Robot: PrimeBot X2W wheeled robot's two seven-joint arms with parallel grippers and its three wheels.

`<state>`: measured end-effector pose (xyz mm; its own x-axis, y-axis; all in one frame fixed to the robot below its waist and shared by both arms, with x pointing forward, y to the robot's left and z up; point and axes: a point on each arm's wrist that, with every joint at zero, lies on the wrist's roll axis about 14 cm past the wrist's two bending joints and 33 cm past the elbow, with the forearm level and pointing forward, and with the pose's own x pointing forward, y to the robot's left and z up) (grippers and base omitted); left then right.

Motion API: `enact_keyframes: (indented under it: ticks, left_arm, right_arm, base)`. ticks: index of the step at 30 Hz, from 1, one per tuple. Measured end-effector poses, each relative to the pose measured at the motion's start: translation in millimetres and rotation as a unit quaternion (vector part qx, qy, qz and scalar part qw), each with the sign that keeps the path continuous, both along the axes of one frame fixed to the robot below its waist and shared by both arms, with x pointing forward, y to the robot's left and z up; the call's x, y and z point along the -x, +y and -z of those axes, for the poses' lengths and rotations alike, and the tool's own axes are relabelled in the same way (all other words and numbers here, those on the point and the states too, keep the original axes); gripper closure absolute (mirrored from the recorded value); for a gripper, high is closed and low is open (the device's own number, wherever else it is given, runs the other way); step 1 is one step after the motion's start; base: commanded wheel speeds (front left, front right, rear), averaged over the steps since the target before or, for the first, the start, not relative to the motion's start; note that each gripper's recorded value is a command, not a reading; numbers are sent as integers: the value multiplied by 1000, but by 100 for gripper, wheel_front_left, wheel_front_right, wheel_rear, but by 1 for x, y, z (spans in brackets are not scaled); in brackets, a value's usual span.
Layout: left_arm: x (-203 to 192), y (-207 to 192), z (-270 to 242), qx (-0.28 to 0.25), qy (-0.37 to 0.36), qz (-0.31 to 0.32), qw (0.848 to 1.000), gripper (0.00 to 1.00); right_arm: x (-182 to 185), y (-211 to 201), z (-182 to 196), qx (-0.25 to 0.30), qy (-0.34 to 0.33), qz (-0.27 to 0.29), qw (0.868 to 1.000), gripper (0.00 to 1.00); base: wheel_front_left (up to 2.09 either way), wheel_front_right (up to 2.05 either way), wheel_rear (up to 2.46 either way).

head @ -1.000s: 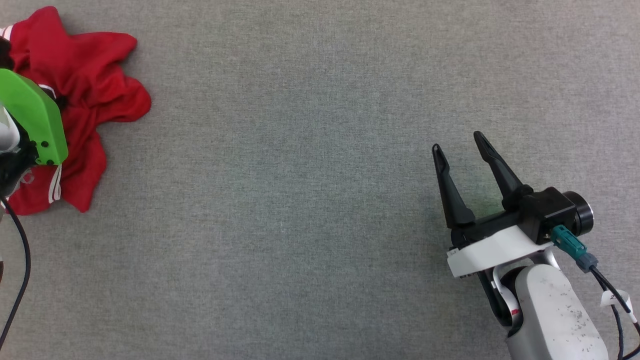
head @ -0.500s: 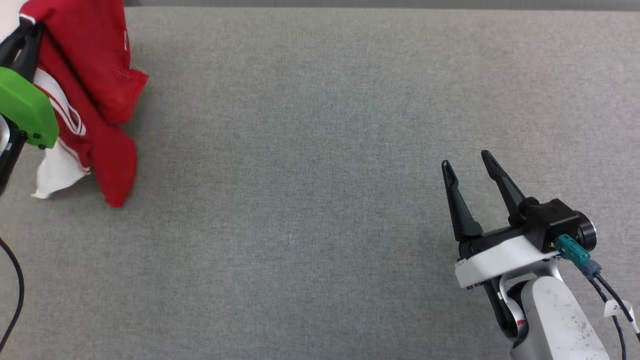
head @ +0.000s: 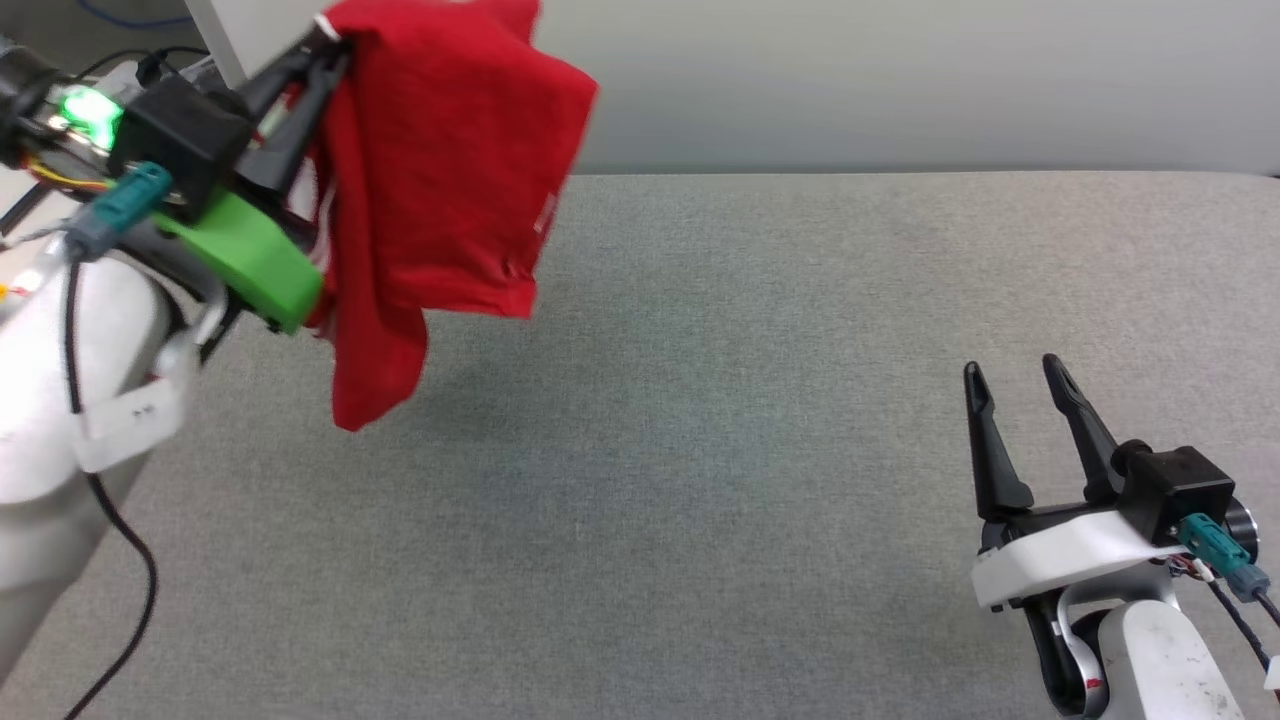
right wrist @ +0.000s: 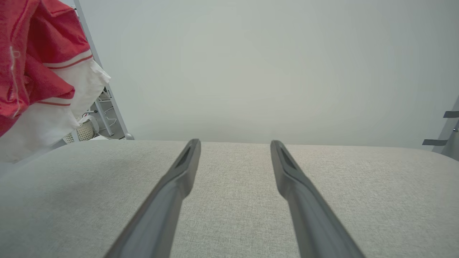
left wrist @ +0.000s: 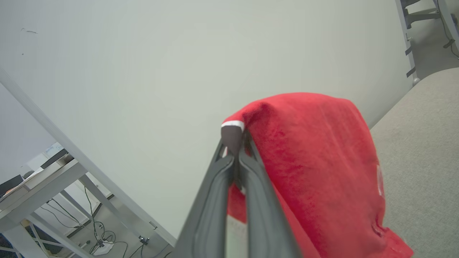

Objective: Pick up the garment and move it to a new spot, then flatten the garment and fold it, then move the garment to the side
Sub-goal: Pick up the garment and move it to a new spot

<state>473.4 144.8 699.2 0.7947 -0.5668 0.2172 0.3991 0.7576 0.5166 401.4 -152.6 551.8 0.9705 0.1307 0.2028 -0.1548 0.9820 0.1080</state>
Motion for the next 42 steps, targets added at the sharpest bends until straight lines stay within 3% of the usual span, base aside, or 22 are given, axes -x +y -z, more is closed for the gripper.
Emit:
enact_keyframes:
  ticks: [5,10,15,22,23,24,29,37,42]
  left_arm:
    - [19,-71,16,4,18,91,996,100]
    - [45,-145,64,4,74,182,980,100]
    - [84,-207,130,12,162,258,952,100]
    - [131,-254,202,7,269,306,913,100]
    - [137,-257,211,3,281,309,908,67]
    - [140,-259,215,2,288,310,906,0]
    - [138,-255,222,5,298,293,908,0]
    - [112,-223,182,54,261,243,933,0]
    - [103,-181,174,55,240,192,950,0]
  right_arm:
    - [9,-27,-9,3,-13,40,999,0]
    - [18,-59,-16,8,-22,86,996,0]
    - [21,-79,-14,14,-20,115,993,0]
    - [18,-88,-5,22,-5,129,991,0]
    - [18,-87,-3,23,-2,128,992,0]
    - [18,-87,-2,24,-1,127,992,0]
    - [14,-75,-1,22,0,109,994,0]
    - [12,-54,-8,18,-12,80,997,0]
    - [16,-42,-12,15,-18,62,998,0]
  base:
    - [0,0,0]
    - [0,0,0]
    - [0,0,0]
    - [0,0,0]
    - [0,0,0]
    - [0,0,0]
    - [0,0,0]
    - [0,0,0]
    - [0,0,0]
